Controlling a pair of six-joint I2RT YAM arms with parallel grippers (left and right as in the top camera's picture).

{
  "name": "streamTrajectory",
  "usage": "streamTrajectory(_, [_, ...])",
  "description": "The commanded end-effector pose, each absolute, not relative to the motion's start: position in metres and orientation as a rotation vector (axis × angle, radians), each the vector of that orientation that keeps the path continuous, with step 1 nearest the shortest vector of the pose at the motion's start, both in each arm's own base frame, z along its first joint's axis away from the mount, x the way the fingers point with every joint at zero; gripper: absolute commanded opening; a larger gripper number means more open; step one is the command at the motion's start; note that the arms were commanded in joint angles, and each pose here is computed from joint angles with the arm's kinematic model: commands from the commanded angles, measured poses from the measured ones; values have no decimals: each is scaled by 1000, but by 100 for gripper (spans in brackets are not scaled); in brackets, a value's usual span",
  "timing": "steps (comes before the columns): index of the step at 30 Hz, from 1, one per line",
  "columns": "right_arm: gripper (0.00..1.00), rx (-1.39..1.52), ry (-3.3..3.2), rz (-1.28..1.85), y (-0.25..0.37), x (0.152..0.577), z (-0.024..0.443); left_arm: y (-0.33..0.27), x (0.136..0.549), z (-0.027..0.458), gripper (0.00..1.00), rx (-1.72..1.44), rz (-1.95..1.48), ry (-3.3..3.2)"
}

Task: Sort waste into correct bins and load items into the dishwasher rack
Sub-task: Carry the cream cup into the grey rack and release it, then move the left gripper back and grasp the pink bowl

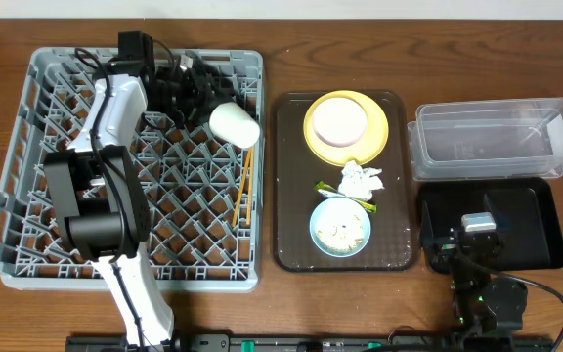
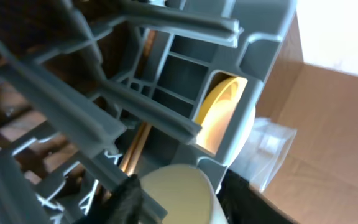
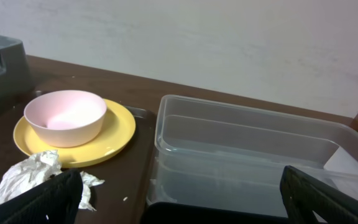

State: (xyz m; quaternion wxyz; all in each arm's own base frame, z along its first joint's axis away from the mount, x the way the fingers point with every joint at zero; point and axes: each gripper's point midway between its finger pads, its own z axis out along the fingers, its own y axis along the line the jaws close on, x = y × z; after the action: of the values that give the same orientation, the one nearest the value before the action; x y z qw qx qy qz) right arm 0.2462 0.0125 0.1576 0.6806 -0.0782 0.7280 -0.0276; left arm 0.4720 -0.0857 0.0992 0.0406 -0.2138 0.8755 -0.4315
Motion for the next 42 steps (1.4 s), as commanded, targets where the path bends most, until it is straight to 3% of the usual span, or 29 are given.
streamTrajectory(1, [99, -179, 1634, -75, 11, 246, 157, -77, 474, 93, 61, -671, -1296, 2681])
streamTrajectory(2, [99, -179, 1634, -75, 11, 246, 157, -73, 475, 98, 66, -668, -1292, 2667])
streamTrajectory(7, [99, -179, 1634, -75, 11, 246, 157, -66, 481, 133, 74, -610, -1270, 2590])
streamTrajectory(17, [99, -179, 1634, -75, 11, 246, 157, -63, 465, 214, 74, -458, -870, 2505])
streamTrajectory(18, [99, -179, 1634, -75, 11, 246, 157, -64, 462, 218, 71, -454, -792, 2507])
streamTrajectory(19, [99, -179, 1634, -75, 11, 246, 157, -65, 460, 221, 60, -446, -743, 2508])
streamTrajectory(21, [99, -179, 1634, -75, 11, 246, 157, -76, 455, 225, 28, -389, -660, 2516])
streamTrajectory(23, [99, -179, 1634, -75, 11, 246, 157, -96, 450, 226, 22, -328, -627, 2531])
streamTrajectory(32, [99, -179, 1634, -75, 11, 246, 157, -202, 428, 216, 22, 10, -502, 2547])
streamTrajectory(36, [99, -179, 1634, -75, 11, 246, 157, -254, 421, 209, 32, 211, -391, 2479])
streamTrajectory(42, [99, -179, 1634, -75, 11, 246, 157, -318, 425, 181, 36, 309, -316, 2385])
